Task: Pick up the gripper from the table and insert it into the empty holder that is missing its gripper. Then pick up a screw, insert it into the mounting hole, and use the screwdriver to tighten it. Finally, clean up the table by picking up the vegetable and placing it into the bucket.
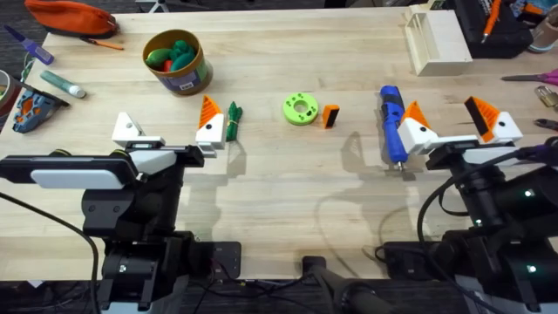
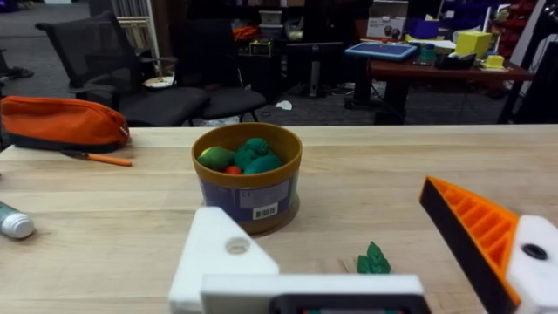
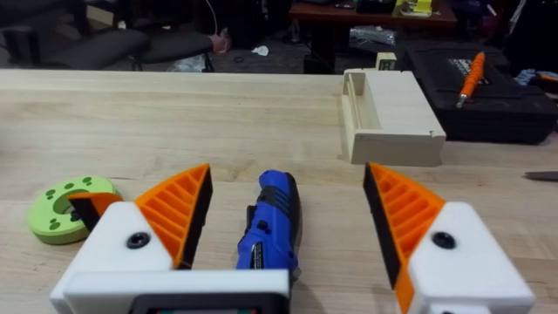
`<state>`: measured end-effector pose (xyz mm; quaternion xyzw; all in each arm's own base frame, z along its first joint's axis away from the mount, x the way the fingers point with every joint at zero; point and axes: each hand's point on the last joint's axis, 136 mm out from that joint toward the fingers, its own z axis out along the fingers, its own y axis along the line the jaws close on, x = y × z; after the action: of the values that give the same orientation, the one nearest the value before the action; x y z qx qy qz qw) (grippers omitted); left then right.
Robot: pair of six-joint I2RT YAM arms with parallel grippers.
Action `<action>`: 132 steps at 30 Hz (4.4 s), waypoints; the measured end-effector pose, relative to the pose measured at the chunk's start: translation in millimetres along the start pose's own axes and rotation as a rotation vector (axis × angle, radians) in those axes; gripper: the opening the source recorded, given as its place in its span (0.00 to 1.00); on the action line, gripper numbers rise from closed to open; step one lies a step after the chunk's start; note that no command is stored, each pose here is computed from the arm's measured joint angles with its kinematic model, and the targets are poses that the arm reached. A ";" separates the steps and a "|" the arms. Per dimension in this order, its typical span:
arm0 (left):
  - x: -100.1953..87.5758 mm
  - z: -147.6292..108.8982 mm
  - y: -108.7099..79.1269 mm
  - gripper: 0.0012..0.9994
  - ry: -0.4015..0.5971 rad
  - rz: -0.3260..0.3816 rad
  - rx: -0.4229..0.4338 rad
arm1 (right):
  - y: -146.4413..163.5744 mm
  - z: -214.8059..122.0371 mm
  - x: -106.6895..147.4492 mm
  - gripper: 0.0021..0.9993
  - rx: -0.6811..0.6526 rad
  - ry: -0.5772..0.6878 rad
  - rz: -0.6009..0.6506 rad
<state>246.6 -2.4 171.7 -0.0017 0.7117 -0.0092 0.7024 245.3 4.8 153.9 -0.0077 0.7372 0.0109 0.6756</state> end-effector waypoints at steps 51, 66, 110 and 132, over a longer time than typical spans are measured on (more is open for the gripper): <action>-82.3 31.0 -1.2 0.99 0.762 0.042 0.006 | 0.9 -21.4 -81.7 0.99 0.010 0.767 0.036; -40.8 46.0 -0.5 0.99 1.018 0.036 0.006 | 0.4 -6.7 -50.2 0.99 0.013 1.019 0.041; 133.6 76.6 -57.7 0.99 1.609 0.077 0.179 | 0.4 -6.6 -50.7 0.99 0.013 1.018 0.041; 137.3 75.4 -57.9 0.00 1.622 0.082 0.173 | 0.4 -6.6 -50.7 0.99 0.013 1.017 0.041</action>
<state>319.5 -63.2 34.4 0.0859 0.9950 -0.0369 -0.0339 243.2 4.9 205.0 0.0068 0.9729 0.0144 0.2307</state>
